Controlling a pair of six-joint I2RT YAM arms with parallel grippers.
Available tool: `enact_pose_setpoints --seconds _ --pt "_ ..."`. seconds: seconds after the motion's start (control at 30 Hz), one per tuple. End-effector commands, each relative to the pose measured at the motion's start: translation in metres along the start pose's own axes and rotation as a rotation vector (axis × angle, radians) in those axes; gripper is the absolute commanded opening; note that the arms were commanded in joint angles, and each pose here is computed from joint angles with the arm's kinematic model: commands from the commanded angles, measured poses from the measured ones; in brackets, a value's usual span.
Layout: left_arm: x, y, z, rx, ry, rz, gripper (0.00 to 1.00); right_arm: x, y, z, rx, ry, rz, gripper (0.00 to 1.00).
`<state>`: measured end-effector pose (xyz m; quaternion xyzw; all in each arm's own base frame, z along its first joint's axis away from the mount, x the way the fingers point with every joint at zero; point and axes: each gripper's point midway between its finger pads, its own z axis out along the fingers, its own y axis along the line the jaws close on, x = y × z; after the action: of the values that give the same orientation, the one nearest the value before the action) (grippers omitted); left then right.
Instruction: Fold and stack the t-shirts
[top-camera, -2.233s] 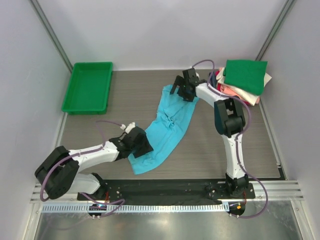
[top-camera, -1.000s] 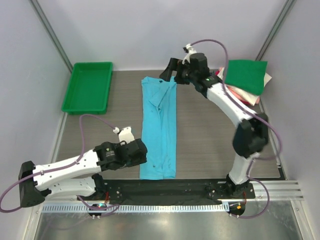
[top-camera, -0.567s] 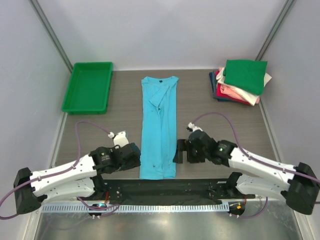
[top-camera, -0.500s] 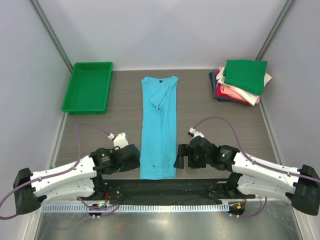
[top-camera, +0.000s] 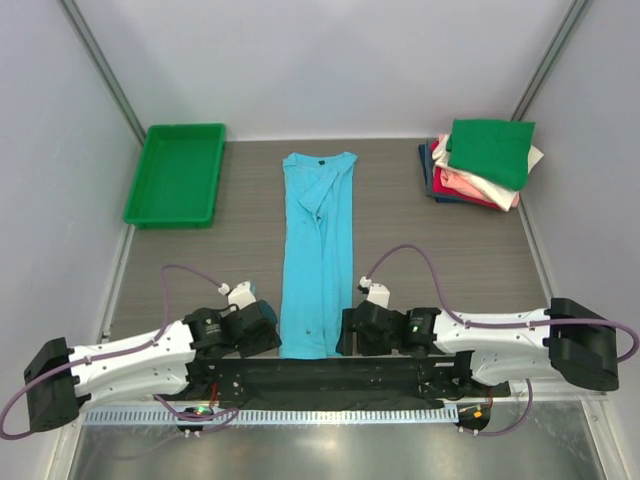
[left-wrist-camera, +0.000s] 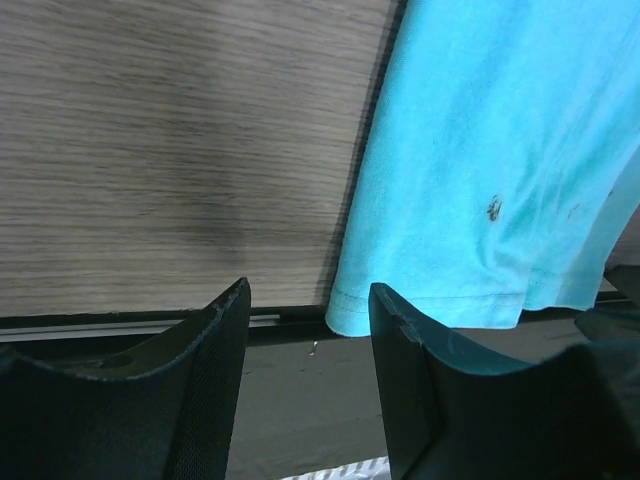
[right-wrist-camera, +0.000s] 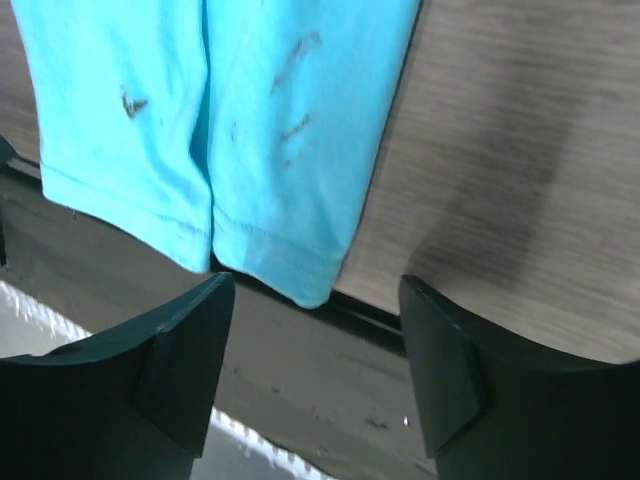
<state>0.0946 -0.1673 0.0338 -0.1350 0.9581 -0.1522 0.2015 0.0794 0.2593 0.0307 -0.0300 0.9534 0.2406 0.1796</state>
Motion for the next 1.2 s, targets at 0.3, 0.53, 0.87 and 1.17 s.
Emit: enact_pose_setpoints --seconds 0.3,0.53,0.87,1.17 --pt "0.028 -0.022 0.011 0.109 0.062 -0.07 0.51 -0.004 -0.008 0.02 0.022 -0.061 0.028 0.4" --pt "0.039 -0.014 0.018 0.065 0.077 -0.054 0.44 0.003 -0.009 0.026 0.015 -0.037 0.03 0.17" --pt "0.031 -0.024 0.014 0.055 0.033 -0.032 0.0 0.008 -0.022 0.005 -0.006 -0.036 0.076 0.01" --pt "0.012 -0.06 -0.03 0.057 -0.023 0.016 0.0 -0.031 0.0 -0.041 -0.077 -0.172 0.138 0.01"
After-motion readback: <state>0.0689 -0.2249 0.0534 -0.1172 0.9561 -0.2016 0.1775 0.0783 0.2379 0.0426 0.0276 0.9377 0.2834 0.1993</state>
